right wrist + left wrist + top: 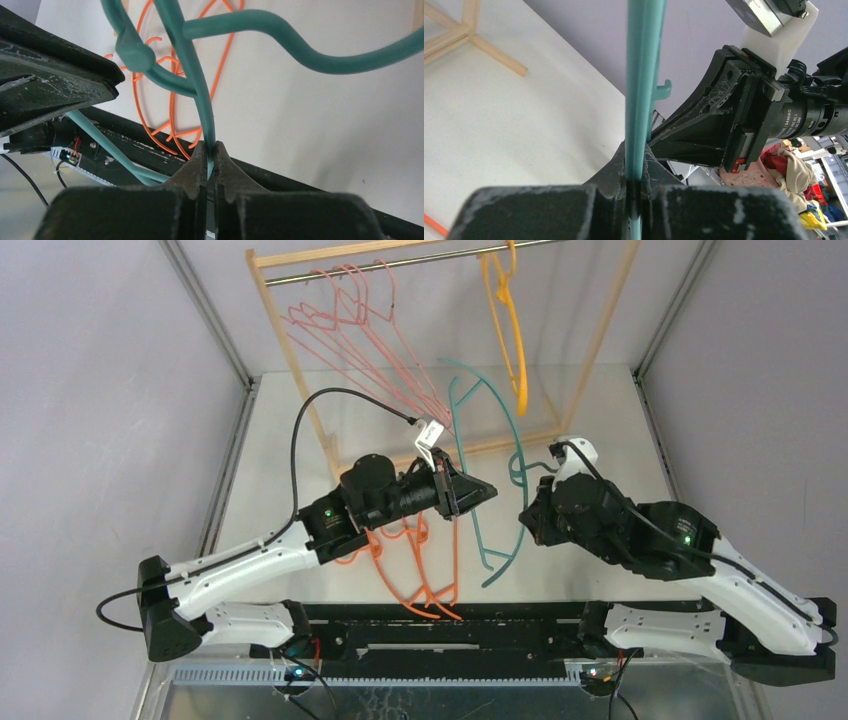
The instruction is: Organize the hangers
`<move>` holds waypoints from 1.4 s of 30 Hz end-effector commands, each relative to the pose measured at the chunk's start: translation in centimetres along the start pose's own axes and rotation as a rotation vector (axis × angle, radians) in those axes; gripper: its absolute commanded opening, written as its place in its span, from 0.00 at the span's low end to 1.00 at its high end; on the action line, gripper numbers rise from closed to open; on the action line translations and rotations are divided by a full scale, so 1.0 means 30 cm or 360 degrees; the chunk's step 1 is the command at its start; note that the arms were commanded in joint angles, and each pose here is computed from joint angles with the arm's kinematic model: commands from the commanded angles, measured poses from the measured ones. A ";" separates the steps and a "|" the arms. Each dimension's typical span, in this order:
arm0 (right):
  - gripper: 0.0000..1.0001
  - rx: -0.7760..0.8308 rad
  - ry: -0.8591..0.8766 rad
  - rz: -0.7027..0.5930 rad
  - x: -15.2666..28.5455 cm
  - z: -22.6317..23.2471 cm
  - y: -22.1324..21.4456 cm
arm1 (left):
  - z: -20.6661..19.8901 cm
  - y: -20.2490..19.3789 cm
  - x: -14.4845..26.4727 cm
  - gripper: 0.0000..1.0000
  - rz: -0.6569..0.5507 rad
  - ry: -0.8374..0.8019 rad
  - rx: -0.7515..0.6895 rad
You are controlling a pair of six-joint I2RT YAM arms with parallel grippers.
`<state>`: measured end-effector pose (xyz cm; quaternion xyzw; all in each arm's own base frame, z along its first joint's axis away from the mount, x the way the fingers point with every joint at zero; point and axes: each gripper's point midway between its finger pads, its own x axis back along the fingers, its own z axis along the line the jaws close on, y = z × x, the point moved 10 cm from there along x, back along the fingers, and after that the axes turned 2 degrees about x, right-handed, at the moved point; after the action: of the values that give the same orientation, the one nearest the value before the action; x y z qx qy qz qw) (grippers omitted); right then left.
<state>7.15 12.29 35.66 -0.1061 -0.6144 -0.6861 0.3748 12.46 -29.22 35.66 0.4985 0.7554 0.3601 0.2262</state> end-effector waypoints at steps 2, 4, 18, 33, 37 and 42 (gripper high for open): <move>0.32 -0.0086 0.0065 -0.0118 0.038 -0.007 0.022 | -0.074 0.086 0.023 0.00 -0.0148 -0.0144 -0.0065; 0.51 -0.0093 0.0097 -0.0157 0.062 -0.022 0.024 | -0.071 0.087 0.028 0.00 -0.0160 -0.0133 -0.0063; 0.95 -0.0261 0.0649 -0.0414 0.055 -0.101 -0.152 | -0.172 0.195 0.010 0.00 -0.0252 -0.0302 0.0032; 0.91 -0.0284 0.0847 -0.0926 0.033 -0.074 -0.090 | -0.191 0.203 0.023 0.00 -0.0259 -0.0350 0.0104; 0.87 -0.0302 0.0922 -0.0988 0.045 -0.053 -0.063 | -0.189 0.197 0.025 0.00 -0.0246 -0.0354 0.0108; 0.74 -0.0321 0.1057 -0.1008 0.073 -0.022 -0.035 | -0.182 0.188 0.029 0.00 -0.0244 -0.0355 0.0108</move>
<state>5.15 10.30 32.43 0.2111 -0.4496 -0.7999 0.3370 12.56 -29.48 42.58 0.4728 0.7816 0.2747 0.3001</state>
